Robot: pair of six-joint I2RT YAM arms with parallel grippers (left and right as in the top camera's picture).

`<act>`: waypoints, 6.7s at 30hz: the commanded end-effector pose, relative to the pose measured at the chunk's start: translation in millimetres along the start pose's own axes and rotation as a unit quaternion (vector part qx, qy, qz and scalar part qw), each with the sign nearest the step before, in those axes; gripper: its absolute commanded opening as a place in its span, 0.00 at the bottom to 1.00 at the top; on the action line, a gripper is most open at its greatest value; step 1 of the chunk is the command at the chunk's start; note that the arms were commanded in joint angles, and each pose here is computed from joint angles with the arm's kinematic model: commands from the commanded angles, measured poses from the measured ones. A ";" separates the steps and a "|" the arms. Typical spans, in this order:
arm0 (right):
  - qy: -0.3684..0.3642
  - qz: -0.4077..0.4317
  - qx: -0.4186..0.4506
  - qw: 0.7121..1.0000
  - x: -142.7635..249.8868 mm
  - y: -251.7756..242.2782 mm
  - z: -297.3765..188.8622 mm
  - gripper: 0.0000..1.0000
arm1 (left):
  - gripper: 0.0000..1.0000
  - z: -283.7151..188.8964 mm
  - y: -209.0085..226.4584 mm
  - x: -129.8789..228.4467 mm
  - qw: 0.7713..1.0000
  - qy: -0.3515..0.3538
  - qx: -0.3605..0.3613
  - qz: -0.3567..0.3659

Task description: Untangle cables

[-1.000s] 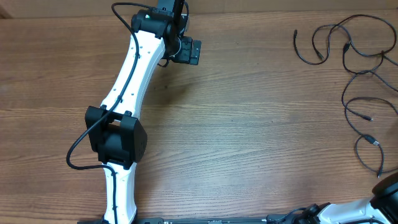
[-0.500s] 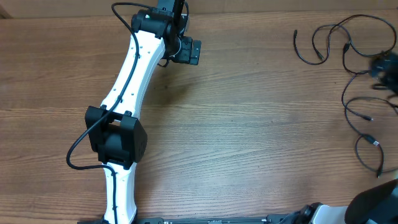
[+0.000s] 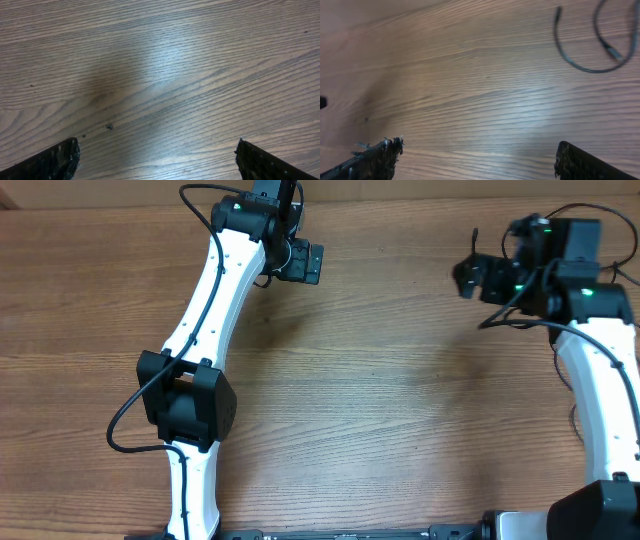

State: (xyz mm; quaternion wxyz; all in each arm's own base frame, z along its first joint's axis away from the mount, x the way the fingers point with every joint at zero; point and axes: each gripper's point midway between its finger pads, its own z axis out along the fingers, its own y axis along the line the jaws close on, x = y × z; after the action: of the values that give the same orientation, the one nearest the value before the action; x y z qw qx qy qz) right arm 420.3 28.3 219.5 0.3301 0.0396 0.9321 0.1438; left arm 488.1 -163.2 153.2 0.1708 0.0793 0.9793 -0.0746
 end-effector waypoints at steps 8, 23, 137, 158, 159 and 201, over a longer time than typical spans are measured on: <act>0.002 -0.012 0.001 1.000 2.4 11.9 1.9 1.00 | 1.00 1.3 -1.2 -0.2 1.000 0.001 0.001 0.000; 0.002 -0.012 0.001 1.000 2.4 11.9 1.9 1.00 | 1.00 1.3 -1.2 -0.3 1.000 0.000 0.001 0.000; 0.002 -0.012 0.001 1.000 2.4 11.9 1.9 1.00 | 1.00 -296.1 30.8 182.8 0.674 -0.730 -0.019 0.114; 0.002 -0.012 0.001 1.000 2.4 11.9 1.9 1.00 | 1.00 -215.6 57.7 221.0 0.688 -0.720 -0.048 0.082; 0.002 -0.012 0.001 1.000 2.4 11.9 1.9 1.00 | 1.00 -213.3 59.5 220.8 0.692 -0.716 -0.051 0.079; 0.002 -0.012 0.001 1.000 2.4 11.9 1.9 1.00 | 0.99 -108.9 112.2 244.5 0.831 -0.548 -0.065 -0.072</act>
State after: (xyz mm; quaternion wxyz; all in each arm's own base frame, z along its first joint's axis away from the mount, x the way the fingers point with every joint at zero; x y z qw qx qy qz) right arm 418.8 40.2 218.1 0.3264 0.0281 0.9344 0.1398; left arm 246.3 -7.1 155.1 0.6733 -0.0574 0.7340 -0.0682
